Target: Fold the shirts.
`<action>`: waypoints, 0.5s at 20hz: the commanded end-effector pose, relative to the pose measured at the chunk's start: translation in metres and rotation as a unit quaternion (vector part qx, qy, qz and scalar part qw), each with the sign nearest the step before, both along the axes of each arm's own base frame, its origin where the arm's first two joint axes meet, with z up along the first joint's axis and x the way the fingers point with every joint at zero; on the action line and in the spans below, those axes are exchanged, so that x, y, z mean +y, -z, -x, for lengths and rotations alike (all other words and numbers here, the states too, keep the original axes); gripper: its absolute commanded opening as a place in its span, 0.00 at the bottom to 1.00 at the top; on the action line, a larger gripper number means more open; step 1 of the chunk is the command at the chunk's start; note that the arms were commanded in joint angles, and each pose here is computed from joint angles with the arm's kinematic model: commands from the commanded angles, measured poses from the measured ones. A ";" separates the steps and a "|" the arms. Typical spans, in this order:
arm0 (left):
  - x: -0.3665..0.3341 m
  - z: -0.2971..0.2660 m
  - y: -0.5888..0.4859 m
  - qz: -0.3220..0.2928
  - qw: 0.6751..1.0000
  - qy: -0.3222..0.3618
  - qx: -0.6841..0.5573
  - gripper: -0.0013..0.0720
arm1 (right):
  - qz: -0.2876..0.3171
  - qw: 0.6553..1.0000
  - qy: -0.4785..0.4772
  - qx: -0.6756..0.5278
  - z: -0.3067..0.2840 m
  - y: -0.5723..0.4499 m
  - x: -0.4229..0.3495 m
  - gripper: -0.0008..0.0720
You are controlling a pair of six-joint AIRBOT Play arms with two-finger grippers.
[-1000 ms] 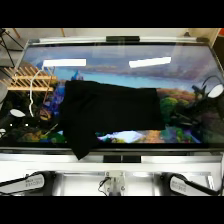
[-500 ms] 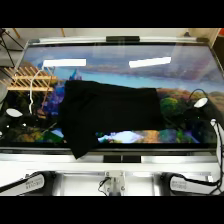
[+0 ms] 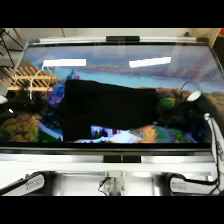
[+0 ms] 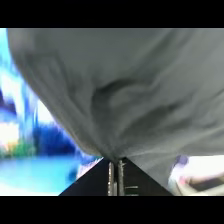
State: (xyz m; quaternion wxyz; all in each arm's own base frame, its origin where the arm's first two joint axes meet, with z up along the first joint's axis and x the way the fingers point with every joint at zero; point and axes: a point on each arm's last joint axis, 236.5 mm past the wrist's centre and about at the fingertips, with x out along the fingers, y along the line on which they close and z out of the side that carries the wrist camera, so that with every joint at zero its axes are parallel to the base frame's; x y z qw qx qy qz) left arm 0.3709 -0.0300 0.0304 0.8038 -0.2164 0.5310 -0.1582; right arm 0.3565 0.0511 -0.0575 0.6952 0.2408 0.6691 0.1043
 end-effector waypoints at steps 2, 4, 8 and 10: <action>0.014 -0.034 -0.259 -0.102 0.945 -0.003 -0.311 0.06 | 0.049 0.951 -0.023 -0.305 -0.064 -0.229 -0.003 0.12; 0.002 0.015 -0.425 -0.153 0.852 -0.020 -0.501 0.06 | 0.105 0.849 -0.002 -0.517 -0.046 -0.398 -0.014 0.12; -0.023 0.173 -0.606 -0.091 0.692 -0.123 -0.705 0.06 | 0.207 0.606 0.071 -0.765 0.111 -0.617 -0.025 0.12; -0.035 0.221 -0.613 -0.063 0.677 -0.135 -0.720 0.06 | 0.217 0.569 0.097 -0.788 0.177 -0.637 -0.024 0.12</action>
